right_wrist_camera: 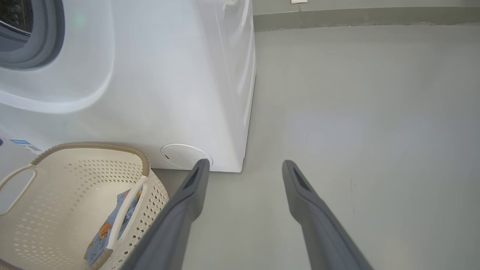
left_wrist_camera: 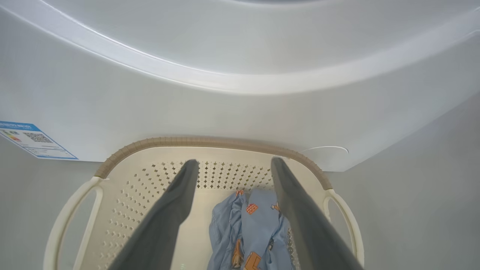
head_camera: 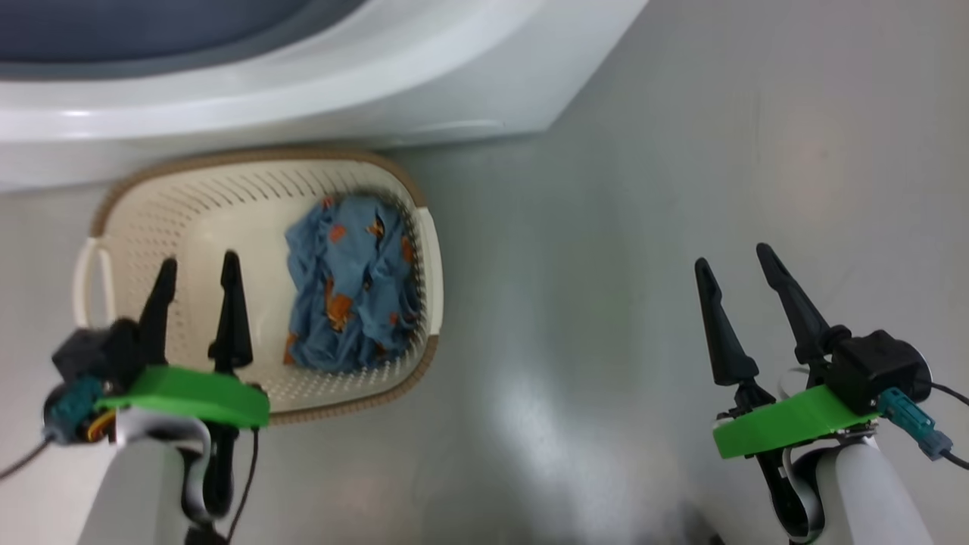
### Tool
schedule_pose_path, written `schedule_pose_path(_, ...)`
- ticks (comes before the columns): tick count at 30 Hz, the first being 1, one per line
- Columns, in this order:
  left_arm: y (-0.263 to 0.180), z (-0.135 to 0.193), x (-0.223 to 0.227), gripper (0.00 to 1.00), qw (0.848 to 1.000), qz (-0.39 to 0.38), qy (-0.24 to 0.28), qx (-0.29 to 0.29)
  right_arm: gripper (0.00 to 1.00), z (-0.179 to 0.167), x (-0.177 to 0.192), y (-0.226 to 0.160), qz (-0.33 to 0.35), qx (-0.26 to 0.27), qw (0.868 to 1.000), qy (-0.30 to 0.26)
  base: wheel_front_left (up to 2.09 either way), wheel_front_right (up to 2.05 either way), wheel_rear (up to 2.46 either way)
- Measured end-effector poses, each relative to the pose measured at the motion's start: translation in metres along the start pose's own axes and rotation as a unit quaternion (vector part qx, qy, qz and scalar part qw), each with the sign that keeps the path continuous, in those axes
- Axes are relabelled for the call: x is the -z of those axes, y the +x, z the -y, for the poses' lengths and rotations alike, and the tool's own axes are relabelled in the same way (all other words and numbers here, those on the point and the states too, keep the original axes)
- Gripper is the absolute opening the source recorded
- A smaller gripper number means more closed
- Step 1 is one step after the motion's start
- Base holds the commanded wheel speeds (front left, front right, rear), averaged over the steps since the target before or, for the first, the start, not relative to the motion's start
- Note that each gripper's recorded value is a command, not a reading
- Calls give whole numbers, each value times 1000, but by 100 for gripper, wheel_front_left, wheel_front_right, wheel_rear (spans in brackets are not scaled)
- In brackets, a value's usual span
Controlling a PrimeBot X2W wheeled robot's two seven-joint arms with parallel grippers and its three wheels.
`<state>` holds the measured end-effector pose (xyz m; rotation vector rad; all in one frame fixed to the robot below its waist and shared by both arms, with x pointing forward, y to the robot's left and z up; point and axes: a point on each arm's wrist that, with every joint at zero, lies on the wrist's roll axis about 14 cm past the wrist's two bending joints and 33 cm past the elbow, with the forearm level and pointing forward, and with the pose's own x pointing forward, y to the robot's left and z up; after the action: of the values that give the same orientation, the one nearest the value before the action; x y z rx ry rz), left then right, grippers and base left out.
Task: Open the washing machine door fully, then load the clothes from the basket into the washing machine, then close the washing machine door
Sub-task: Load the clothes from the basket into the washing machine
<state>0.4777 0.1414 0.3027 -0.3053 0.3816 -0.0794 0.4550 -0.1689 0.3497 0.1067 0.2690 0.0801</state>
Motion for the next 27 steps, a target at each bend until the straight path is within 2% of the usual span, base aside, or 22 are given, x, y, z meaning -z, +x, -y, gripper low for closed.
schedule_pose_path(7, 28, -1, 43, 100, 998, -56, 1, 13, 100, 8, 27, 6, -30, 7, 1000, -1, 0, 0, 0)
schedule_pose_path(16, 58, 14, 92, 100, 991, -123, 7, 51, 100, 11, 47, 14, -50, 8, 999, 0, 0, 0, 0)
schedule_pose_path(27, 65, 26, 150, 100, 971, -222, 23, 91, 100, 17, 66, 15, -71, 16, 997, 13, 0, 0, 0)
